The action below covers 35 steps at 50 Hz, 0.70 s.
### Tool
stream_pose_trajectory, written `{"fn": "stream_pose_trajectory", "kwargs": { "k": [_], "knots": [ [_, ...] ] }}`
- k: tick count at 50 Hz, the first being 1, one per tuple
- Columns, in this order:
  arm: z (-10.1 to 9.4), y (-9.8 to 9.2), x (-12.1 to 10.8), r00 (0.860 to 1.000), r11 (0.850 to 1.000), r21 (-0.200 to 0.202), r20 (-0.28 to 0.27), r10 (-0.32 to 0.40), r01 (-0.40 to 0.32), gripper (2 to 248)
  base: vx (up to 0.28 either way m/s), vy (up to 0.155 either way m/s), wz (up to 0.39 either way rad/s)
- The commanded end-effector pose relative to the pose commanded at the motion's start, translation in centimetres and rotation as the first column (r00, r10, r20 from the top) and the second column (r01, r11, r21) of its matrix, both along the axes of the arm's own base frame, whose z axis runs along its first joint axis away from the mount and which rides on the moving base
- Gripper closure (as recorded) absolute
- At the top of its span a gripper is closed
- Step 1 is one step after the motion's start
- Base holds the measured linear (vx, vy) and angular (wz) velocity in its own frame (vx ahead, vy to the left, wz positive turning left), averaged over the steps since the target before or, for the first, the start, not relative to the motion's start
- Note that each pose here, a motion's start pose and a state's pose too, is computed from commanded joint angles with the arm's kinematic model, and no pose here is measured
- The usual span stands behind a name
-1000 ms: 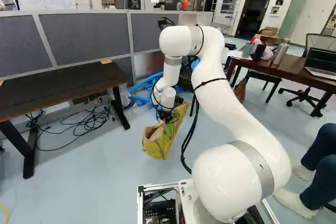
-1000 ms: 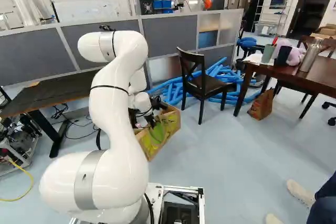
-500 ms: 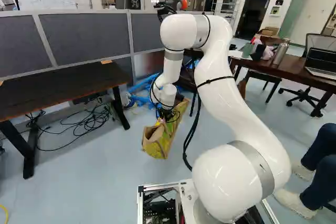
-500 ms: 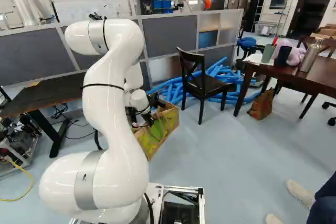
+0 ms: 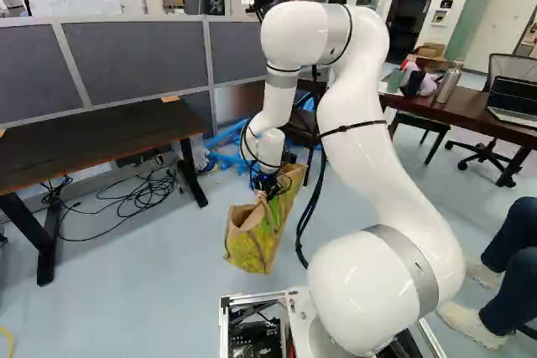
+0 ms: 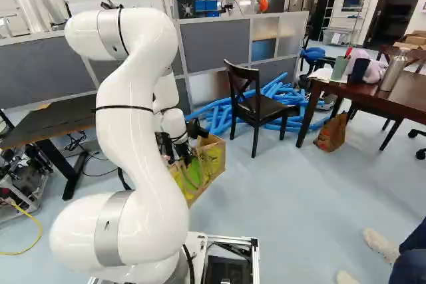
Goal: Pick up the bag on the ground and place it on the table
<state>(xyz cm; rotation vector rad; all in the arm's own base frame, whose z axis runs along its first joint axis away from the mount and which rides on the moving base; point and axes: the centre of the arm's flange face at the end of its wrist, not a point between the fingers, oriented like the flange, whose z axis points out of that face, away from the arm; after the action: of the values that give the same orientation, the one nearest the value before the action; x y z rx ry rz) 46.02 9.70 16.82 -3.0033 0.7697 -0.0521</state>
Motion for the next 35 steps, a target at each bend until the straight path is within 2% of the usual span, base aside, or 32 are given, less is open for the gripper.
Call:
{"fn": "stream_pose_trajectory", "kwargs": {
  "k": [16,35],
  "knots": [
    [2.4,-0.1,-1.7,0.996,1.000,0.008,-0.086,0.005,-0.004,229,0.000,0.000,0.000],
    [5.4,-0.3,-2.7,0.998,1.000,0.017,-0.061,0.006,-0.005,229,0.000,0.000,0.000]
  ]
}}
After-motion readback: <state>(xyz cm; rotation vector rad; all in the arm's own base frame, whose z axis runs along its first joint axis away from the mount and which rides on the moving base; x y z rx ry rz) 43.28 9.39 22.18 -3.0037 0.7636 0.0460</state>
